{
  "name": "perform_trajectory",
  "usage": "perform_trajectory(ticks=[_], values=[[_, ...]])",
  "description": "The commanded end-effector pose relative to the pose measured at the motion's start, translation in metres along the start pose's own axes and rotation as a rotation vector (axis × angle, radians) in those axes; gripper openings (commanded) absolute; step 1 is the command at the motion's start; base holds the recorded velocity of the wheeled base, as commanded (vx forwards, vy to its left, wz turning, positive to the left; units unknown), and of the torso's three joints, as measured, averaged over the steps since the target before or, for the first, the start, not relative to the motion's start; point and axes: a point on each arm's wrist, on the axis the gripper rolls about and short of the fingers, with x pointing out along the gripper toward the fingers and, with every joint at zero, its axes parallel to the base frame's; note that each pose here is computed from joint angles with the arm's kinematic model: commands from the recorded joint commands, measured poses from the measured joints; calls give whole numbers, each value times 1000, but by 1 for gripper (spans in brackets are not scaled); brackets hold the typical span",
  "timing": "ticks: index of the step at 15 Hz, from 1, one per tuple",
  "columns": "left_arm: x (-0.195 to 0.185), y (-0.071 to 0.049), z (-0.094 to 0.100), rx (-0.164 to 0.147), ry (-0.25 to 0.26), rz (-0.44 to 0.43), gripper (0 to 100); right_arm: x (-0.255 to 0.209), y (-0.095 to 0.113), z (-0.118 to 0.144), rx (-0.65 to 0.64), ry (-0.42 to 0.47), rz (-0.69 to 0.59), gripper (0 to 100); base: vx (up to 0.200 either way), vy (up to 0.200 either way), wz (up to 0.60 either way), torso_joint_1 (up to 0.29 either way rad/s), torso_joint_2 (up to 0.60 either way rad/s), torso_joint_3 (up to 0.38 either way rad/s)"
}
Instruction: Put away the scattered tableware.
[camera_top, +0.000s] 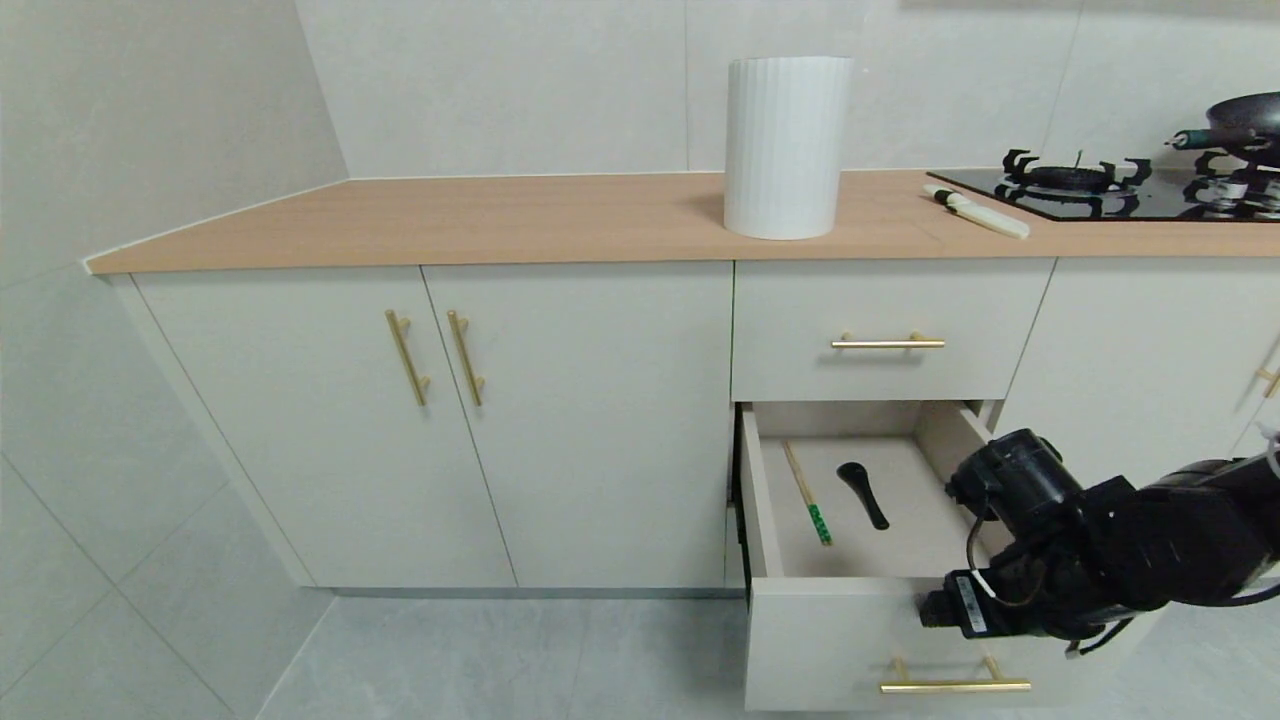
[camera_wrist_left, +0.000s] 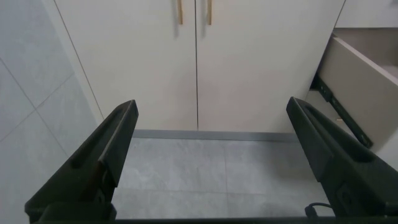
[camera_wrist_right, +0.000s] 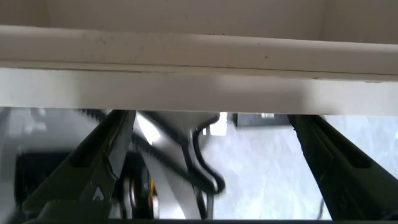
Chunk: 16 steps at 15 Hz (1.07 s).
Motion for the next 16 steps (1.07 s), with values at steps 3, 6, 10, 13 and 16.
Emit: perform_trajectory(ticks=[3, 6, 10, 13, 16], values=[[0, 0, 0, -1, 0, -1, 100, 30, 3, 25, 33, -59, 1, 100, 0, 0, 0, 0, 0, 0], [0, 0, 0, -1, 0, -1, 100, 44, 3, 54, 71, -126, 5, 100, 0, 0, 0, 0, 0, 0], [0, 0, 0, -1, 0, 1, 100, 57, 1, 77, 90, -168, 2, 100, 0, 0, 0, 0, 0, 0], [0, 0, 0, -1, 0, -1, 100, 68, -1, 91, 81, -189, -5, 100, 0, 0, 0, 0, 0, 0], [0, 0, 0, -1, 0, 1, 100, 77, -2, 106, 88, -221, -5, 100, 0, 0, 0, 0, 0, 0]])
